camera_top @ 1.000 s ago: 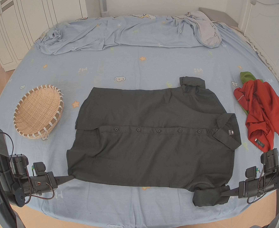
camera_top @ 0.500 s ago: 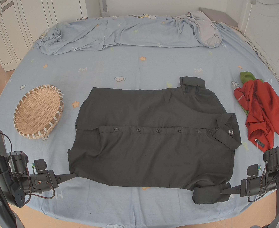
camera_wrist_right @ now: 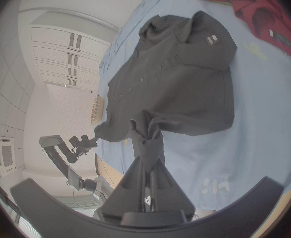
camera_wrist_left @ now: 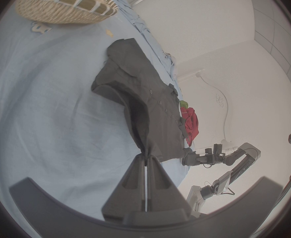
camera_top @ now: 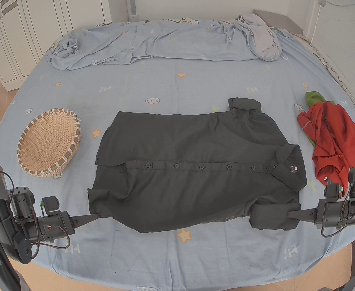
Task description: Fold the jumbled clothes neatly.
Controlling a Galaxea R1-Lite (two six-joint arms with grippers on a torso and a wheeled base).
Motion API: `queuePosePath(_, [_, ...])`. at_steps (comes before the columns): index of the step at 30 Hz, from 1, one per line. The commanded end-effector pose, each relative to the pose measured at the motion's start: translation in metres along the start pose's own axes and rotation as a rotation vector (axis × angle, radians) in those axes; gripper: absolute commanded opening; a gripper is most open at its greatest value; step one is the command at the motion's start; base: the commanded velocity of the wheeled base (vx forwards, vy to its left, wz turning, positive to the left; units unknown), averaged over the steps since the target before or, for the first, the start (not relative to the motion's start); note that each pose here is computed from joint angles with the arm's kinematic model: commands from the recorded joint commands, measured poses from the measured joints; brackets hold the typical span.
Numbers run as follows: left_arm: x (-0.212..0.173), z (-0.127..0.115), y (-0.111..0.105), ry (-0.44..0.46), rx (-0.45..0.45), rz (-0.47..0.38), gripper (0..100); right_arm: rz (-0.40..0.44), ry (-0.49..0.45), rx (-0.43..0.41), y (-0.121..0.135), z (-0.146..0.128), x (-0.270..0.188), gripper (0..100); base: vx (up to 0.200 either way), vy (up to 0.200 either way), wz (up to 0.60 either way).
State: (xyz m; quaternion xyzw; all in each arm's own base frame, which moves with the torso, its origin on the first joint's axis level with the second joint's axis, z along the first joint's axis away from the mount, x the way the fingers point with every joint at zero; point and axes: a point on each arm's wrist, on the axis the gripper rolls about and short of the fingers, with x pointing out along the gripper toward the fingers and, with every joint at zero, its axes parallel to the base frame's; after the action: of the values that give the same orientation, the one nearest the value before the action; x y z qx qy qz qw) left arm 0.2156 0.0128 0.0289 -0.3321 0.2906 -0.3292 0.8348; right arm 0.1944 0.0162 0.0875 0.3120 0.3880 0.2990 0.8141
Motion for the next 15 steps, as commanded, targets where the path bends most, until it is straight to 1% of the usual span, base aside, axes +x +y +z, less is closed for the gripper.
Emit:
queuePosePath(1, [0.002, 0.009, -0.001, -0.026, -0.001, -0.014, 0, 0.050, -0.045, -0.009, 0.011, 0.018, -0.002, 0, 0.000, 0.000, 0.00])
queuePosePath(3, [0.001, 0.013, -0.006, -0.041, 0.012, -0.024, 0, 0.060, -0.063, -0.005, 0.014, 0.025, -0.003, 0, 0.000, 0.000, 0.00])
queuePosePath(9, [0.000, 0.019, -0.023, -0.056, 0.013, -0.067, 0, 0.075, -0.086, 0.002, 0.020, 0.032, -0.005, 0, 0.000, 0.000, 0.00])
queuePosePath(15, [0.002, 0.031, -0.030, -0.088, 0.016, -0.092, 0, 0.081, -0.101, -0.011, 0.023, 0.036, -0.007, 0, 0.000, 0.000, 0.00])
